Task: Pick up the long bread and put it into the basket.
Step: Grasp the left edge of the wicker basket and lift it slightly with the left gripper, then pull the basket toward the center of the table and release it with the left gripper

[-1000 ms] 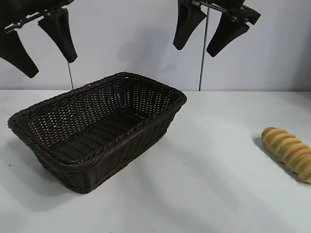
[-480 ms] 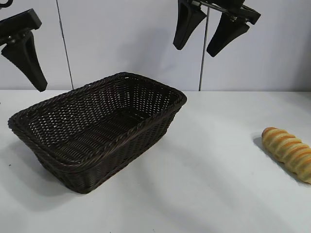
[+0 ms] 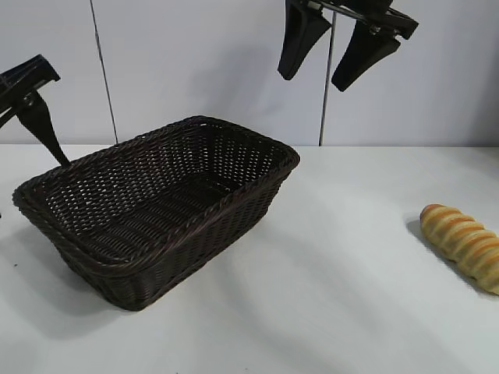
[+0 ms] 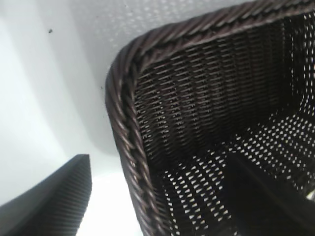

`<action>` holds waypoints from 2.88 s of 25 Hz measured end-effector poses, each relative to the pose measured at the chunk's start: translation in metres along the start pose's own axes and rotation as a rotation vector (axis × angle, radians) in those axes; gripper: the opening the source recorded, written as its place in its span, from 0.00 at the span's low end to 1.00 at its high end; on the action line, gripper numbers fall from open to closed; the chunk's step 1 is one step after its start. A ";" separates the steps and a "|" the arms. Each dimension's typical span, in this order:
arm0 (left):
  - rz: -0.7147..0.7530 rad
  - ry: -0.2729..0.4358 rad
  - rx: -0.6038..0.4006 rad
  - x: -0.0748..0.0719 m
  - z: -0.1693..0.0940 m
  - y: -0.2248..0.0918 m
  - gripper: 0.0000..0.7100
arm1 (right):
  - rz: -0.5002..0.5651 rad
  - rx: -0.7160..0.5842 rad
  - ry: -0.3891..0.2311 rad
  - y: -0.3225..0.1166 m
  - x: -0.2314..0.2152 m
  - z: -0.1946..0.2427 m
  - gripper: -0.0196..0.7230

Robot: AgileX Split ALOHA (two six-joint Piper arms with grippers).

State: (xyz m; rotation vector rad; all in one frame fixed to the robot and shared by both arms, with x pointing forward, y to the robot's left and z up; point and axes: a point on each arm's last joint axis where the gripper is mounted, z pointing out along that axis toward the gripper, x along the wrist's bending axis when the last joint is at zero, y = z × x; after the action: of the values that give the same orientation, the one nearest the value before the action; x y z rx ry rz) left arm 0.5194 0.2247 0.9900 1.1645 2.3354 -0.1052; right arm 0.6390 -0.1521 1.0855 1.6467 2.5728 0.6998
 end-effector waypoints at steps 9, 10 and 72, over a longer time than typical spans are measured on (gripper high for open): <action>-0.005 -0.004 -0.006 0.000 0.000 0.001 0.76 | 0.002 0.000 0.000 0.000 0.000 0.000 0.78; -0.006 -0.004 -0.006 0.000 0.000 0.001 0.76 | 0.002 0.000 0.000 0.000 0.000 0.000 0.78; 0.668 -0.007 0.468 -0.072 0.074 0.083 0.41 | 0.015 0.001 0.000 0.000 0.000 0.000 0.78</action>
State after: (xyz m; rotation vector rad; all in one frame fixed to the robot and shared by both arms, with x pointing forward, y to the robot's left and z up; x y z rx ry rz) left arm 0.6488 0.2030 0.9745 2.1019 1.8380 -0.4246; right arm 0.6390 -0.1521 1.0855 1.6680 2.5637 0.6999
